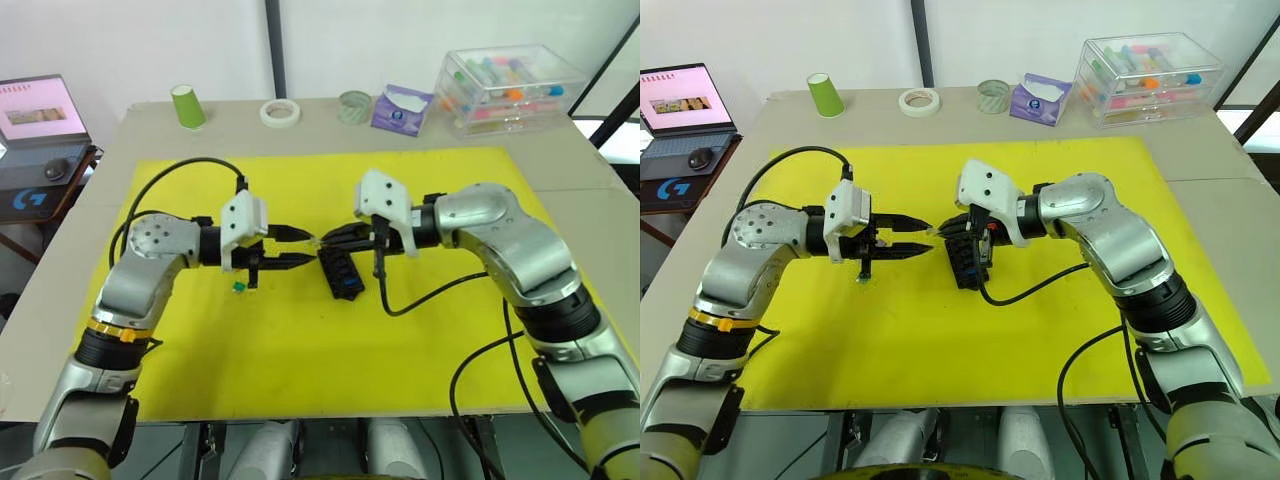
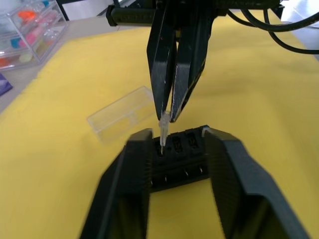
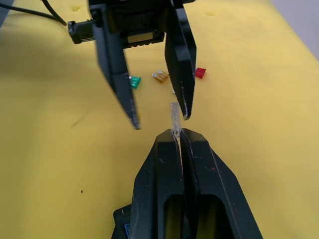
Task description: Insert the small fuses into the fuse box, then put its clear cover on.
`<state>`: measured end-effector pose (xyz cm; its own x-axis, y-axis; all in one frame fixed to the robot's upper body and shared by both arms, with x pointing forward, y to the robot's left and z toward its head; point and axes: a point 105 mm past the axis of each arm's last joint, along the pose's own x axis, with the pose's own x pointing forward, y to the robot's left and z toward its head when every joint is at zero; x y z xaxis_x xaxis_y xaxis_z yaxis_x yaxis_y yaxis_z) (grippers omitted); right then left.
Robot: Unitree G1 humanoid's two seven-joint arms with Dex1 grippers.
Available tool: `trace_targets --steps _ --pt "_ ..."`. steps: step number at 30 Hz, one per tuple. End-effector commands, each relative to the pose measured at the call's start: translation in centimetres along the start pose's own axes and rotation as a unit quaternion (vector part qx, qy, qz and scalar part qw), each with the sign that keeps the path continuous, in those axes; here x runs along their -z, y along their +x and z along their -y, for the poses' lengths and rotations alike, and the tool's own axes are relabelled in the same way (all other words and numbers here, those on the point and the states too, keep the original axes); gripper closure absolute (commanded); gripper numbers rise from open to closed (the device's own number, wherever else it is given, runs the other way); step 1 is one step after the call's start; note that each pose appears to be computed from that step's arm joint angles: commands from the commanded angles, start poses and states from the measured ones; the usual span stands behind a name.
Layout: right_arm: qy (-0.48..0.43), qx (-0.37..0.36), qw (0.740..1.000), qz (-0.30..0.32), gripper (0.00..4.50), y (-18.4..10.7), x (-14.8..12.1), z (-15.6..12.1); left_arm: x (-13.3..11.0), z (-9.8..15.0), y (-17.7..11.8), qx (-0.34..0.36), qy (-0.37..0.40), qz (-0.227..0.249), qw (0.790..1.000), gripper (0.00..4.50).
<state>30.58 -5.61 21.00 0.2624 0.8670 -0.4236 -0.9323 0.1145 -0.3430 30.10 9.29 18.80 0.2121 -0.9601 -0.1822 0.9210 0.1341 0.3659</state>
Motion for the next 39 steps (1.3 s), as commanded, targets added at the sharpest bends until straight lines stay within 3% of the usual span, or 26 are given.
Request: trace_targets --steps 1,5,13,17,39 --pt "-0.036 0.005 0.999 -0.035 4.5 -2.3 0.3 0.9 -0.8 0.4 -0.4 -0.039 0.008 0.02 0.999 1.4" --pt "-0.053 -0.019 0.995 -0.077 4.5 -3.0 1.8 0.9 0.0 1.7 0.4 -0.068 -0.016 0.035 0.997 0.02" --pt "-0.069 -0.06 0.991 -0.098 4.5 -3.3 2.6 0.9 0.9 3.2 1.7 -0.08 -0.041 0.043 0.995 0.02" --pt "-0.081 -0.078 0.988 -0.107 4.5 -2.6 3.2 0.9 2.5 4.0 2.2 -0.074 -0.033 0.018 0.997 0.02" --pt "-0.11 -0.102 0.98 -0.127 4.5 -1.7 3.9 0.7 2.8 3.3 2.5 -0.082 -0.031 0.016 0.996 0.02"
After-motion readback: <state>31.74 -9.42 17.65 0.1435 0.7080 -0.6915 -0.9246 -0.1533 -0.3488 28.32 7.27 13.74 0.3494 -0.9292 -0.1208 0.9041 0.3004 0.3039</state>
